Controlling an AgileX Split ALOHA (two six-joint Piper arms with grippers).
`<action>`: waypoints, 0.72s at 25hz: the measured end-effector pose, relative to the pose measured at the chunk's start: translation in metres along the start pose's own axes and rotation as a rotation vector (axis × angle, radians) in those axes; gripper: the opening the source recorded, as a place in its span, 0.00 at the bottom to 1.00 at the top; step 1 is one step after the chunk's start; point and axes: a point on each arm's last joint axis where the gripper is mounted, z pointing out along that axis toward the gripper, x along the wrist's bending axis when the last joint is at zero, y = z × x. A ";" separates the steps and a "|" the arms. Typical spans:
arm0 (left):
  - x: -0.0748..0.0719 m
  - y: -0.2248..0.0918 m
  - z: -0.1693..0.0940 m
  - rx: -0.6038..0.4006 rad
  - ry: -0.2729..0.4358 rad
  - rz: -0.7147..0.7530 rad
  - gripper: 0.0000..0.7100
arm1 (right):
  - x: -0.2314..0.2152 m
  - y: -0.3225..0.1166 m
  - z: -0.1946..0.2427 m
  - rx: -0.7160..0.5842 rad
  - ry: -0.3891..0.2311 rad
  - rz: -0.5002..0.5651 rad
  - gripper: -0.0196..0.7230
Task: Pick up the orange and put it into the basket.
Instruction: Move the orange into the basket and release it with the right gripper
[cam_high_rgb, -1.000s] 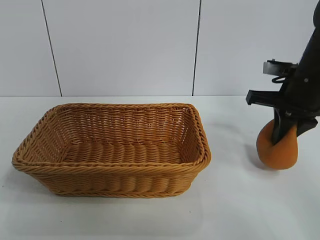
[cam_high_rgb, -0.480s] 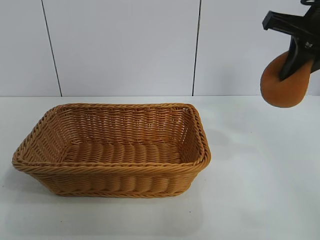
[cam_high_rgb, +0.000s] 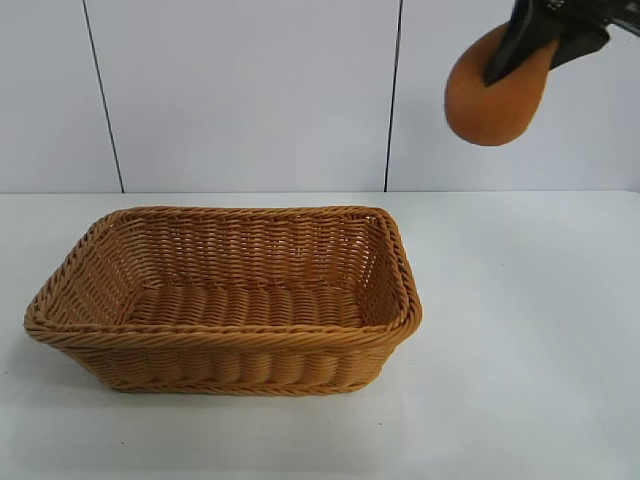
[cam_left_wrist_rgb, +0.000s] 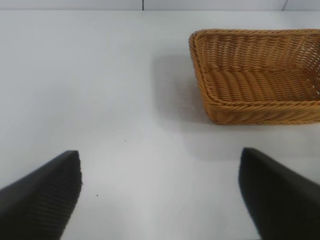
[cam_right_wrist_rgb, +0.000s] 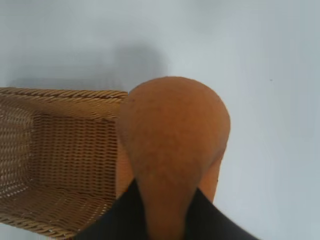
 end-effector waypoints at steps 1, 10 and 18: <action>0.000 0.000 0.000 0.001 0.000 0.000 0.86 | 0.010 -0.002 0.004 0.011 0.014 -0.023 0.09; 0.000 0.000 0.000 0.001 0.000 0.000 0.86 | 0.091 -0.027 0.060 0.047 0.133 -0.175 0.09; 0.000 0.000 0.000 0.001 0.000 0.000 0.86 | 0.109 -0.046 0.147 0.051 0.135 -0.171 0.09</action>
